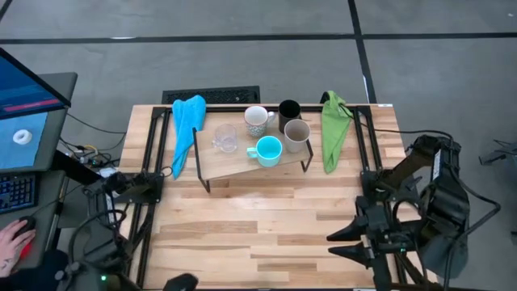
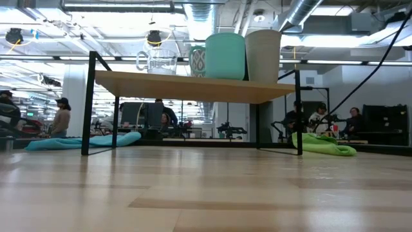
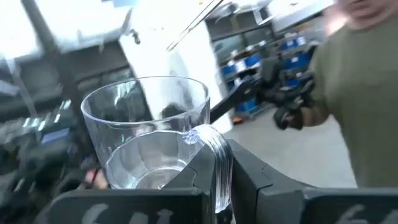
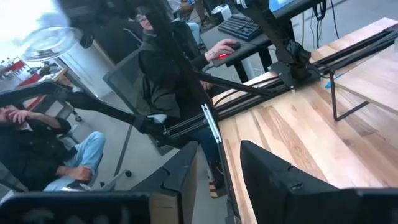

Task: Stack small to large cups/mugs on shelf
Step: Put the transparent mug on the shelf

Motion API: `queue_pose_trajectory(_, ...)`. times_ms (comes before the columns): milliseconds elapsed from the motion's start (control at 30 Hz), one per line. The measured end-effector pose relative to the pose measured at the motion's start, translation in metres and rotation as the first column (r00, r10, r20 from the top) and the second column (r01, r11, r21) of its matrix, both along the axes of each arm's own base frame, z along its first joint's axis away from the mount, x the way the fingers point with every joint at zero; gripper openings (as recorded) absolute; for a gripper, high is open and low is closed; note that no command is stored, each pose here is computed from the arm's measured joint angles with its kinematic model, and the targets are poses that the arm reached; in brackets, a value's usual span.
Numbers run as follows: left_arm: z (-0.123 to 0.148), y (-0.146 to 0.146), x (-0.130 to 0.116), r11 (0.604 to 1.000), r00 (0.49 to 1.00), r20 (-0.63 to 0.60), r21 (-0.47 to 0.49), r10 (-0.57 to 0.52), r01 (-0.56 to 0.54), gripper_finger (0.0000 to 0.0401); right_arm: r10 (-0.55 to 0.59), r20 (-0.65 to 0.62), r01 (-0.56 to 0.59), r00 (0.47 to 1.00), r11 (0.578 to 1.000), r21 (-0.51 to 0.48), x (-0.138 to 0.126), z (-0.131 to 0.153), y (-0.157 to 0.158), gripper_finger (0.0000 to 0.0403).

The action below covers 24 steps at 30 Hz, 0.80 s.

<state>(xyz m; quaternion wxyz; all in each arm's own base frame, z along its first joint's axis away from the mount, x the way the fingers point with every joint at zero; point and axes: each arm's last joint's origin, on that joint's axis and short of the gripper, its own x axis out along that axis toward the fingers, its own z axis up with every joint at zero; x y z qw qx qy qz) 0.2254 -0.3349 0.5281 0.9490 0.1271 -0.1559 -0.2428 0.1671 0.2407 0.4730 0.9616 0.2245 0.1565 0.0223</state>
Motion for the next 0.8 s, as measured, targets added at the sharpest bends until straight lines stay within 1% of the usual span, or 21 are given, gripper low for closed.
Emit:
queue_pose_trajectory(100,0.003,-0.002,-0.003,0.997,0.995,0.075,0.052,-0.057,0.054,0.0012,-0.005,-0.002,0.005,1.000,1.000,0.017,0.000,0.000,0.000,0.0139)
queue_pose_trajectory(167,0.004,-0.002,-0.004,0.996,0.993,0.101,0.074,-0.056,0.049,0.0011,-0.003,-0.004,0.003,1.000,1.000,0.021,0.000,0.000,0.000,0.0137)
queue_pose_trajectory(233,0.001,-0.002,-0.003,0.995,0.997,0.079,0.101,0.012,-0.020,0.0010,-0.001,-0.005,0.001,1.000,1.000,0.022,0.000,0.000,0.000,0.0137)
queue_pose_trajectory(300,-0.003,0.000,0.000,0.982,0.993,0.043,0.146,0.113,-0.118,0.0010,0.013,-0.011,-0.013,1.000,1.000,0.028,-0.001,0.000,0.001,0.0137)
queue_pose_trajectory(333,-0.006,0.001,0.001,0.967,0.983,0.026,0.177,0.180,-0.182,0.0010,0.019,-0.014,-0.019,1.000,0.999,0.030,-0.001,0.000,0.001,0.0137)
queue_pose_trajectory(367,-0.010,0.003,0.002,0.942,0.965,0.008,0.216,0.260,-0.256,0.0012,0.021,-0.016,-0.021,1.000,0.999,0.036,0.000,0.000,0.001,0.0137)
queue_pose_trajectory(400,-0.014,0.005,0.003,0.905,0.938,-0.008,0.264,0.348,-0.333,0.0014,0.020,-0.019,-0.019,1.000,0.999,0.049,-0.001,0.000,0.001,0.0136)
queue_pose_trajectory(467,-0.022,0.010,0.004,0.801,0.858,-0.017,0.368,0.513,-0.472,0.0016,0.013,-0.023,-0.011,1.000,0.997,0.074,-0.001,0.000,0.001,0.0134)
queue_pose_trajectory(533,-0.028,0.016,0.006,0.677,0.773,0.013,0.474,0.634,-0.563,0.0015,0.003,-0.026,0.000,1.000,0.996,0.093,0.000,0.000,0.000,0.0133)
queue_pose_trajectory(600,-0.032,0.021,0.008,0.550,0.688,0.059,0.553,0.723,-0.625,0.0012,-0.007,-0.031,0.010,0.999,0.995,0.103,0.002,-0.001,-0.001,0.0133)
queue_pose_trajectory(667,-0.034,0.028,0.013,0.443,0.622,0.106,0.610,0.776,-0.657,0.0009,-0.023,-0.041,0.028,0.999,0.993,0.113,0.003,-0.002,-0.003,0.0133)
queue_pose_trajectory(700,-0.034,0.030,0.015,0.396,0.603,0.135,0.640,0.786,-0.659,0.0008,-0.033,-0.047,0.039,0.998,0.992,0.117,0.005,-0.003,-0.004,0.0133)
queue_pose_trajectory(800,-0.031,0.036,0.023,0.265,0.590,0.231,0.728,0.773,-0.633,0.0011,-0.058,-0.052,0.065,0.997,0.989,0.136,0.009,-0.003,-0.007,0.0132)
